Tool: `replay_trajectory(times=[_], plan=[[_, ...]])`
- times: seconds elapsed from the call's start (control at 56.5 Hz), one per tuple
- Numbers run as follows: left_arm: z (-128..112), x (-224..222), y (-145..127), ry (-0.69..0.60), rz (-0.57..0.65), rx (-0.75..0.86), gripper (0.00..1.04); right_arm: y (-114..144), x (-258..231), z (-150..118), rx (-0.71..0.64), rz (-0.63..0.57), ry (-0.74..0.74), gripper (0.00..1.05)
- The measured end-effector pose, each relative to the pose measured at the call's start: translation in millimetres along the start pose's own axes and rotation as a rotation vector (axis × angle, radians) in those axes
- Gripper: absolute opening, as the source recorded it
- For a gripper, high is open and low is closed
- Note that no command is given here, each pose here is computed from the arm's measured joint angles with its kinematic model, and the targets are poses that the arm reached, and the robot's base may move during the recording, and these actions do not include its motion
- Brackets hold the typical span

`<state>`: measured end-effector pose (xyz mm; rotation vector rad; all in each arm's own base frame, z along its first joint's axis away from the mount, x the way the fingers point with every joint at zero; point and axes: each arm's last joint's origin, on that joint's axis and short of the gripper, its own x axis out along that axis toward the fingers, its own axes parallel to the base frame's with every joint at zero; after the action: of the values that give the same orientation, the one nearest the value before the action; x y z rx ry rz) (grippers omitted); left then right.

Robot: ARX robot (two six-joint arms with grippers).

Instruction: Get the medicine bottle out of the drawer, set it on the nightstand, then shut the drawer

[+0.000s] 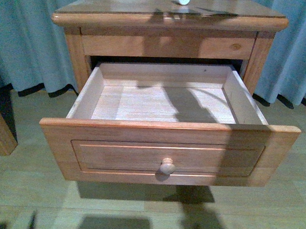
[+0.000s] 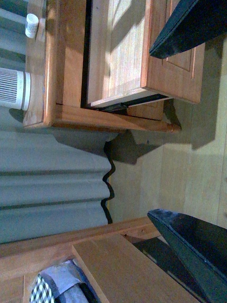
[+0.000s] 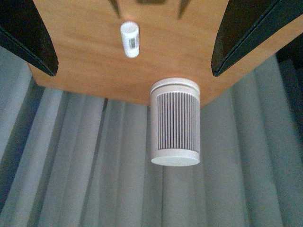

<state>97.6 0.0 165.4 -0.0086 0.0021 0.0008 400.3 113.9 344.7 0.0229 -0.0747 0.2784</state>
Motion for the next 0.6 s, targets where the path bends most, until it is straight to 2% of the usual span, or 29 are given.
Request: replay_trajectory(times=[0.053, 0.106, 0.283, 0.372, 0.602], plan=[[0, 0, 0, 0.0, 0.0, 0.0, 0.98, 1, -34, -13, 0.077, 0.041, 0.104, 0.97], [0, 0, 0, 0.0, 0.0, 0.0, 0.98, 2, -64, -30, 0.142, 0.07, 0.205, 0.86], [0, 0, 0, 0.0, 0.0, 0.0, 0.98, 8, -132, -74, 0.229, 0.08, 0.37, 0.56], [0, 0, 0, 0.0, 0.0, 0.0, 0.98, 10, -155, -95, 0.253, 0.077, 0.436, 0.42], [0, 0, 0, 0.0, 0.0, 0.0, 0.98, 13, -187, -175, 0.255, 0.013, 0.631, 0.02]])
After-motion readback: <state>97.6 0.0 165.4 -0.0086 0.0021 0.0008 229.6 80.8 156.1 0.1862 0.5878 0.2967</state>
